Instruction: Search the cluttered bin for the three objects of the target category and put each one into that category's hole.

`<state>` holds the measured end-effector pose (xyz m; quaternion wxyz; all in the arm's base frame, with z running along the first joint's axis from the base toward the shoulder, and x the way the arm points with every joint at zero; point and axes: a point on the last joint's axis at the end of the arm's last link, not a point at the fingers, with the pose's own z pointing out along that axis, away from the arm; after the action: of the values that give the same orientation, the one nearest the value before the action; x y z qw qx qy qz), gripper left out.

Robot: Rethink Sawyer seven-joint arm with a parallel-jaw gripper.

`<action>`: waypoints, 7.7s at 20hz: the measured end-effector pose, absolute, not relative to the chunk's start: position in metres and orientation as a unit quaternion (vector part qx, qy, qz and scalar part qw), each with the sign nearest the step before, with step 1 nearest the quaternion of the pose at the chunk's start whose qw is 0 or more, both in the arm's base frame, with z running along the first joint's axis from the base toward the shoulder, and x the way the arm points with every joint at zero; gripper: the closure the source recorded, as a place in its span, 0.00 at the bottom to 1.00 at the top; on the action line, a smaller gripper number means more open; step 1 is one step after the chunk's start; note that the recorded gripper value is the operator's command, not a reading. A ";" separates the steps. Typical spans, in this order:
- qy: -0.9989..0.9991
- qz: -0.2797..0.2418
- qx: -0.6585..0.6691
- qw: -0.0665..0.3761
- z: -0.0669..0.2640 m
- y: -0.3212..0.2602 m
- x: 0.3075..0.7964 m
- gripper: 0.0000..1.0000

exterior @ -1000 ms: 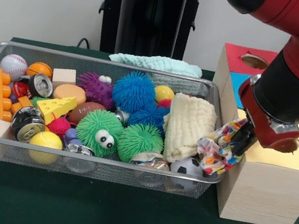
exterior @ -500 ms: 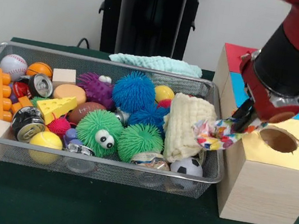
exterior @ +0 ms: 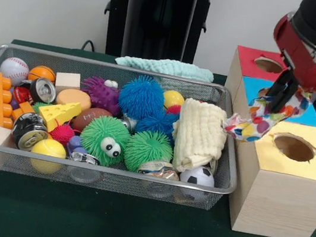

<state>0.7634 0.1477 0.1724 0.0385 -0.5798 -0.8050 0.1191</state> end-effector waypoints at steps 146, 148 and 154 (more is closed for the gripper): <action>-0.811 0.096 -0.576 0.033 0.081 0.219 0.733 0.00; -0.810 0.098 -0.577 0.037 0.088 0.218 0.733 0.00; -0.809 0.091 -0.580 0.030 0.107 0.214 0.739 0.00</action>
<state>0.7394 0.2145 0.1069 0.0299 -0.5802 -0.8089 0.0909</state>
